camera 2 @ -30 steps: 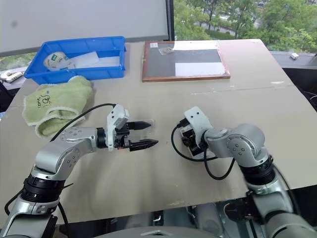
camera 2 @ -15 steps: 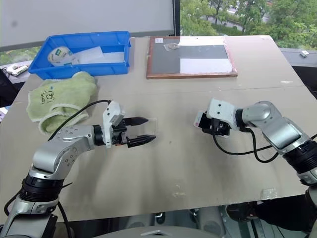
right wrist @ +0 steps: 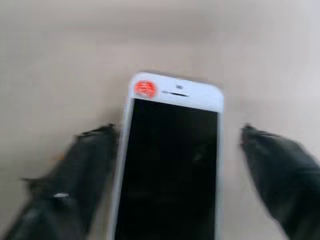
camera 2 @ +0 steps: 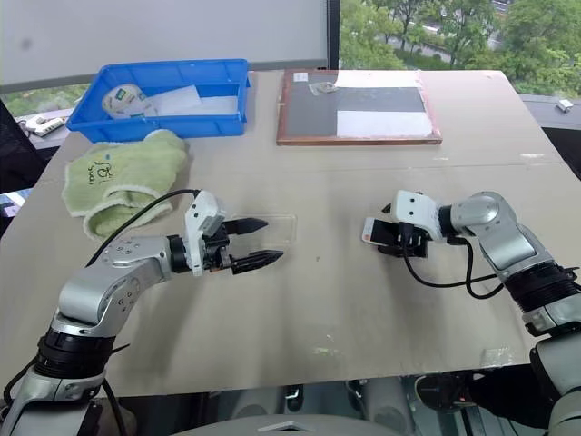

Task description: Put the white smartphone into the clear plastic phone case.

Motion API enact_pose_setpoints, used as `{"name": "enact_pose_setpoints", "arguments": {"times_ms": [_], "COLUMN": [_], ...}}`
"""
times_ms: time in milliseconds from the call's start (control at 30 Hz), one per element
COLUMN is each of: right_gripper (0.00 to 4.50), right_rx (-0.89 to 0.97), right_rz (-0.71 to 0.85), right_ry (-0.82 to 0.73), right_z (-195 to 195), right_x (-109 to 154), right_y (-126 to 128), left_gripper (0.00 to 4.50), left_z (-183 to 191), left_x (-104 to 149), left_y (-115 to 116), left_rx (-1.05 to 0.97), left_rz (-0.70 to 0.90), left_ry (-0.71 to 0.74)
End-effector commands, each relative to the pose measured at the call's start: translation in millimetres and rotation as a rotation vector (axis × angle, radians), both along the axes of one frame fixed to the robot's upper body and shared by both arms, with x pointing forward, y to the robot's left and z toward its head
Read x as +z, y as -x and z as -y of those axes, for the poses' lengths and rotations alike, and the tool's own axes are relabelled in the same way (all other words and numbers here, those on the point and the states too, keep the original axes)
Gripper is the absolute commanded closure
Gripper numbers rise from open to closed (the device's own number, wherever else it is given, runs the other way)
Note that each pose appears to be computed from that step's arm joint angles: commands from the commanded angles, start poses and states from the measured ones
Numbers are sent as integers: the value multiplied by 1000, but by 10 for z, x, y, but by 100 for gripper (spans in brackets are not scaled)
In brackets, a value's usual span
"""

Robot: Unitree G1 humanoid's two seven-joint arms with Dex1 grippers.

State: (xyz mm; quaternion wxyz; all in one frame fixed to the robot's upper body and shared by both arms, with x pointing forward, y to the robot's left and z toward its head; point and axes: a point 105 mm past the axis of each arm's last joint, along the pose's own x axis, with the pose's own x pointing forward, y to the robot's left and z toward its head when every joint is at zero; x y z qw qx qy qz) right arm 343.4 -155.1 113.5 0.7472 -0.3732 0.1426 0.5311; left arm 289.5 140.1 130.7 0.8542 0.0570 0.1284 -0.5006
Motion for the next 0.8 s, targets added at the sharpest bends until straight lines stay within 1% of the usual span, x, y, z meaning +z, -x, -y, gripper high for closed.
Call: {"name": "enact_pose_setpoints", "arguments": {"times_ms": [33,133,233,433,533,733,800], "right_gripper": [5,5,5,5,5,5,59], "right_rx": [-60,-73,-141,-248,-250,-226,-224], "right_rz": [39,1,-47,-99,-114,-179,-192], "right_ry": [-35,-48,-36,-72,-91,-71,-71], "right_z": [47,65,148,255,233,210,211], "right_x": [115,168,122,48,38,-97,-127], "right_y": [10,142,214,190,170,185,180], "left_gripper": [0,0,0,0,0,0,0], "left_z": [-8,-20,-3,-2,-1,-14,-26], "left_x": [93,96,103,145,143,149,155], "left_y": [-9,-33,-36,-36,-3,54,72], "left_rx": [-5,-4,-14,-37,-48,-39,-35], "left_rz": [53,57,62,100,110,125,131], "left_ry": [3,2,3,0,-1,1,-6]}}
